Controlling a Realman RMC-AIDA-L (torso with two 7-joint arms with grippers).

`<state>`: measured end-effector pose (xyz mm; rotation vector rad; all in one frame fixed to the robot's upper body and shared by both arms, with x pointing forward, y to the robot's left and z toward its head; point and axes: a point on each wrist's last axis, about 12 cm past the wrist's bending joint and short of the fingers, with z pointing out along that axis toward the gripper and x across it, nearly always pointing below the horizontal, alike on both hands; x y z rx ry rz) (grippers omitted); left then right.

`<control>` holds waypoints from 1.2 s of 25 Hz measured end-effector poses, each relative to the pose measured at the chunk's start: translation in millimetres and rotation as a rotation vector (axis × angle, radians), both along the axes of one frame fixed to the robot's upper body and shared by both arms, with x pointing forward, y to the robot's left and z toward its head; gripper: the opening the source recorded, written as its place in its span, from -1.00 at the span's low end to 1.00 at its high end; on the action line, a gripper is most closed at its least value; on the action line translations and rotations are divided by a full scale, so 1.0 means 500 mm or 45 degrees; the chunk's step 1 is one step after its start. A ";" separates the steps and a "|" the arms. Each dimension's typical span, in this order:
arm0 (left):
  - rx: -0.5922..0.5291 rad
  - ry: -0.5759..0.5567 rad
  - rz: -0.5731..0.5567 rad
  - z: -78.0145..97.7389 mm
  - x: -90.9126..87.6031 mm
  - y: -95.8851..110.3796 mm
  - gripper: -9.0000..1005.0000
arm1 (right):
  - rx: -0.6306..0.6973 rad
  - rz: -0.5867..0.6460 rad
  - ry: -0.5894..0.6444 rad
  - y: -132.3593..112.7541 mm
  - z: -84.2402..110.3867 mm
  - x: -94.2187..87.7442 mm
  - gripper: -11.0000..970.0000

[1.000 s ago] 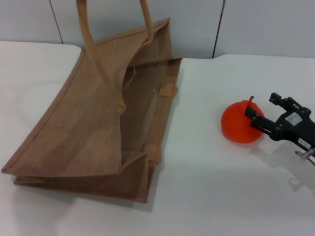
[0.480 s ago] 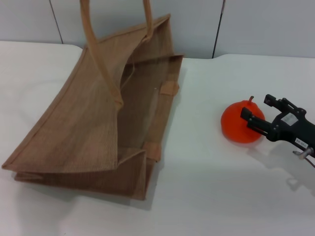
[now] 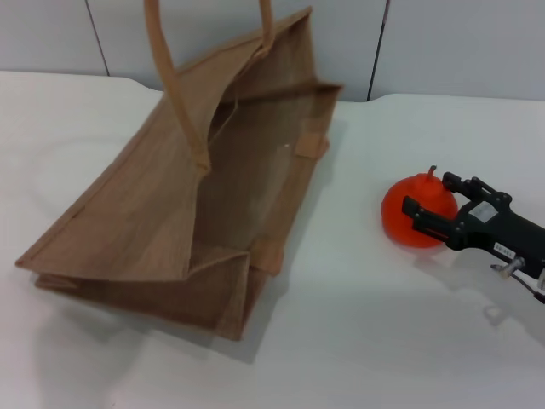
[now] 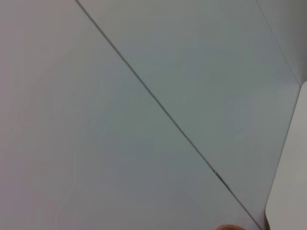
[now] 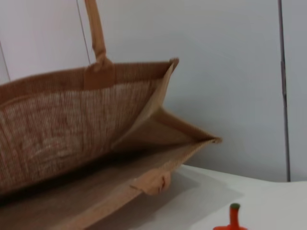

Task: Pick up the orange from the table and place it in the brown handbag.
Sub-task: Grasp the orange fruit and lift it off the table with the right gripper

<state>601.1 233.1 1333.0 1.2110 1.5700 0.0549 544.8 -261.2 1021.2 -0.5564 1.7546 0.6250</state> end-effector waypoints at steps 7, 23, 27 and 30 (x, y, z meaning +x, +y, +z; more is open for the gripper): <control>-0.001 0.000 -0.004 0.001 0.000 -0.003 -0.64 | -0.060 -0.035 0.036 -0.001 -0.008 0.012 0.84; 0.025 0.005 0.016 -0.007 0.002 -0.002 -0.62 | -0.092 -0.039 0.086 0.009 -0.012 0.026 0.71; 0.023 0.006 0.017 -0.007 0.002 -0.001 -0.62 | -0.051 -0.063 0.102 0.006 -0.008 0.030 0.43; 0.021 0.006 0.018 -0.008 0.002 -0.001 -0.61 | -0.033 -0.071 0.114 0.002 -0.003 0.036 0.18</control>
